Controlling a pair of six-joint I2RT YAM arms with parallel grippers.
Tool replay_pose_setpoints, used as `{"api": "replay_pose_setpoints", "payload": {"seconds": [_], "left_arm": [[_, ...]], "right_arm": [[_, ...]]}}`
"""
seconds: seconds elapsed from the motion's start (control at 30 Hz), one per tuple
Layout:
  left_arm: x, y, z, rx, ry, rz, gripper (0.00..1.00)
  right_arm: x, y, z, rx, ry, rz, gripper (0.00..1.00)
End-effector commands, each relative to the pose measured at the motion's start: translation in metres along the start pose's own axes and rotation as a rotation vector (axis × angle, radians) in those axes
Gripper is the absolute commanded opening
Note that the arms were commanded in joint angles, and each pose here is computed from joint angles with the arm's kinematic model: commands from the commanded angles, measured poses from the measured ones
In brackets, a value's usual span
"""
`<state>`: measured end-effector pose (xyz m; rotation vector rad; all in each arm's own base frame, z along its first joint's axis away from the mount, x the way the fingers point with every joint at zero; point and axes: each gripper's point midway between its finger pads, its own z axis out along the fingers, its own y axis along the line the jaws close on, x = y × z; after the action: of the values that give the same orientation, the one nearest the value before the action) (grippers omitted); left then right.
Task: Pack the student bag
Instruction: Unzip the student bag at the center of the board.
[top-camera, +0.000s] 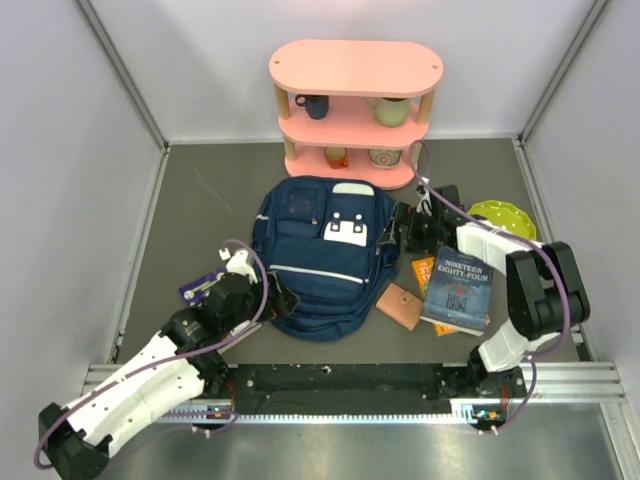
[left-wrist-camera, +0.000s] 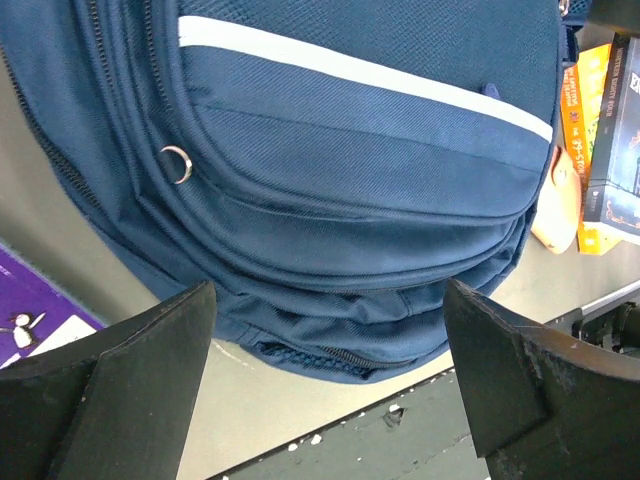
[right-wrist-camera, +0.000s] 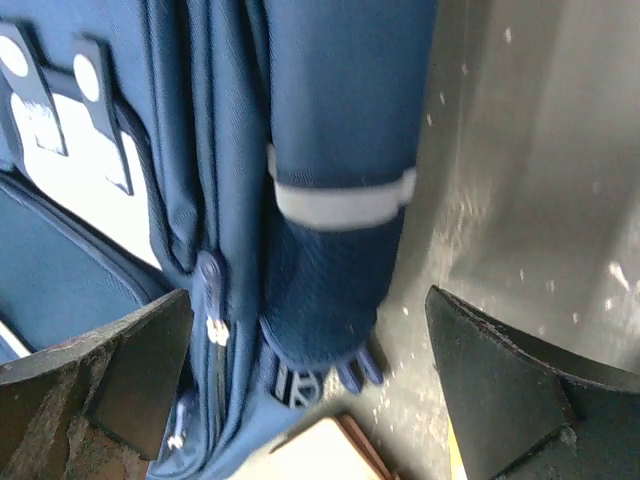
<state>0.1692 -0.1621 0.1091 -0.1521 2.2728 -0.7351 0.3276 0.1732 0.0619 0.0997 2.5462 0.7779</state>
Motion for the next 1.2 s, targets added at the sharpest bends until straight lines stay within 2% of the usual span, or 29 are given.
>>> {"api": "replay_pose_setpoints", "payload": {"seconds": [0.0,0.1,0.17,0.2,0.27,0.4,0.43,0.5,0.6,0.7,0.8,0.87,0.93,0.97,1.03,1.1,1.13,1.17], "left_arm": [[-0.017,-0.024,0.009,0.059,-0.072,-0.051,0.98],[-0.002,-0.028,0.017,0.064,-0.038,-0.044,0.98],[0.001,-0.029,0.018,0.066,-0.034,-0.039,0.99],[0.001,-0.03,0.018,0.072,-0.036,-0.033,0.98],[-0.004,-0.035,0.015,0.09,-0.048,-0.025,0.98],[-0.014,-0.042,0.006,0.116,-0.076,-0.014,0.98],[-0.017,-0.043,0.002,0.116,-0.085,-0.012,0.98],[-0.02,-0.043,-0.003,0.112,-0.096,-0.008,0.98],[-0.032,-0.039,-0.015,0.084,-0.135,-0.008,0.98],[-0.047,-0.036,-0.032,0.064,-0.189,-0.013,0.98],[-0.061,-0.039,-0.049,0.065,-0.235,-0.01,0.98],[-0.071,-0.048,-0.059,0.096,-0.256,0.004,0.98],[-0.074,-0.064,-0.063,0.15,-0.244,0.049,0.98],[-0.079,-0.077,-0.063,0.198,-0.255,0.055,0.98],[-0.069,-0.098,-0.054,0.27,-0.193,0.109,0.98],[-0.056,-0.125,-0.044,0.339,-0.152,0.162,0.98],[-0.054,-0.131,-0.038,0.324,-0.162,0.184,0.98],[-0.037,-0.147,-0.04,0.355,-0.133,0.253,0.98]], "right_arm": [[-0.049,0.03,0.011,-0.096,-0.097,-0.046,0.98],[-0.05,0.029,0.019,-0.112,-0.078,-0.028,0.94],[-0.05,0.031,0.023,-0.136,-0.076,-0.025,0.86],[-0.049,0.028,0.024,-0.148,-0.07,-0.012,0.78],[-0.047,0.034,0.025,-0.211,-0.076,0.001,0.71],[-0.041,0.046,0.019,-0.296,-0.075,0.01,0.35],[-0.04,0.048,0.016,-0.31,-0.076,0.023,0.19],[-0.038,0.049,0.012,-0.314,-0.088,0.033,0.03],[-0.048,0.065,-0.009,-0.36,-0.151,0.046,0.0],[-0.058,0.096,-0.045,-0.47,-0.227,0.139,0.0],[-0.078,0.126,-0.096,-0.556,-0.381,0.233,0.0],[-0.085,0.138,-0.126,-0.526,-0.467,0.256,0.0],[-0.086,0.135,-0.138,-0.444,-0.519,0.289,0.0],[-0.081,0.146,-0.152,-0.467,-0.542,0.273,0.0],[-0.076,0.135,-0.153,-0.411,-0.584,0.294,0.0],[-0.067,0.122,-0.152,-0.344,-0.588,0.282,0.0],[-0.062,0.114,-0.148,-0.317,-0.585,0.282,0.0],[-0.054,0.107,-0.141,-0.29,-0.558,0.281,0.0]]}}
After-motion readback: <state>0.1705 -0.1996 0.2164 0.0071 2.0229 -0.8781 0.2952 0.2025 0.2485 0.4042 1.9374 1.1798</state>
